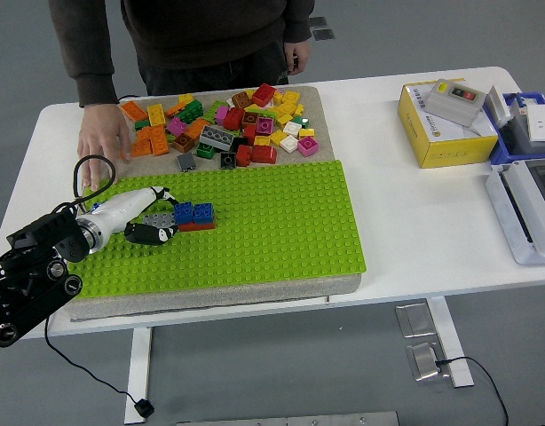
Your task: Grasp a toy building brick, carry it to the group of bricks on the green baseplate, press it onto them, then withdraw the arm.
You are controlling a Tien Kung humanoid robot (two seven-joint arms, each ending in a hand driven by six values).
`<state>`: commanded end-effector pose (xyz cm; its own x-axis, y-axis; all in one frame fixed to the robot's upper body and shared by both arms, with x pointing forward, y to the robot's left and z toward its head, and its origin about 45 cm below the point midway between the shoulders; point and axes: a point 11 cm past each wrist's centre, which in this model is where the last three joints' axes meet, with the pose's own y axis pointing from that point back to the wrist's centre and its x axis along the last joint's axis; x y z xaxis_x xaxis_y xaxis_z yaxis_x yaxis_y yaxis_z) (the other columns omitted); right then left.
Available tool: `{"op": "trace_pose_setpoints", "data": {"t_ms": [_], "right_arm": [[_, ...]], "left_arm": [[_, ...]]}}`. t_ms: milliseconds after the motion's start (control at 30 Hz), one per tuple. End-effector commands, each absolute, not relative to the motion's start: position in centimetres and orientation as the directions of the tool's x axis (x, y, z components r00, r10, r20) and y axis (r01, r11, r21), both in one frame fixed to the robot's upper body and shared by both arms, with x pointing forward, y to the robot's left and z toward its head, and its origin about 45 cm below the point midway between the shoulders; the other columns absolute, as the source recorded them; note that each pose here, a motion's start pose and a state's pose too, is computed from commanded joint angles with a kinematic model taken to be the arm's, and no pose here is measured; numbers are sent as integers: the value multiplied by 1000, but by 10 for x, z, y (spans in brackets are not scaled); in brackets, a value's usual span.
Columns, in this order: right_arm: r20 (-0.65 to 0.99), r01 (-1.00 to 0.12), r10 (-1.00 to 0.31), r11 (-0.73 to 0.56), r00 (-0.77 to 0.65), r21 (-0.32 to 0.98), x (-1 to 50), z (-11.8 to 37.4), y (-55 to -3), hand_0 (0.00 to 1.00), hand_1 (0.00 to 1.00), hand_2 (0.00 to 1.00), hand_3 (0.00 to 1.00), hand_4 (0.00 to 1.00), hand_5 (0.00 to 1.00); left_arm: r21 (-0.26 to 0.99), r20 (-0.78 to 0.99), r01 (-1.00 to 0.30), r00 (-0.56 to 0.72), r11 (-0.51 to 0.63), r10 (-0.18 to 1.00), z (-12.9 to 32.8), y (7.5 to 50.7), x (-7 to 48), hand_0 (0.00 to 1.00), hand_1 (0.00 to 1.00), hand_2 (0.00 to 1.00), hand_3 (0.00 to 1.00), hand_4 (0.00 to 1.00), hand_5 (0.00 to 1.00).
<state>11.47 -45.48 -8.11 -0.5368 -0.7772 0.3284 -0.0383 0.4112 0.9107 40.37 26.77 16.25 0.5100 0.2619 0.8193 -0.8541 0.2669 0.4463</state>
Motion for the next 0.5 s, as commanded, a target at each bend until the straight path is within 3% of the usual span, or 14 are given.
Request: {"op": "trace_pose_setpoints", "data": {"t_ms": [500], "right_arm": [[330, -38, -780, 411, -532, 911, 115, -81, -454, 640, 580, 670, 667, 500, 998]], "left_arm": [[417, 834, -867, 484, 271, 265, 175, 270, 409, 998, 998, 998, 777, 636, 324]]}}
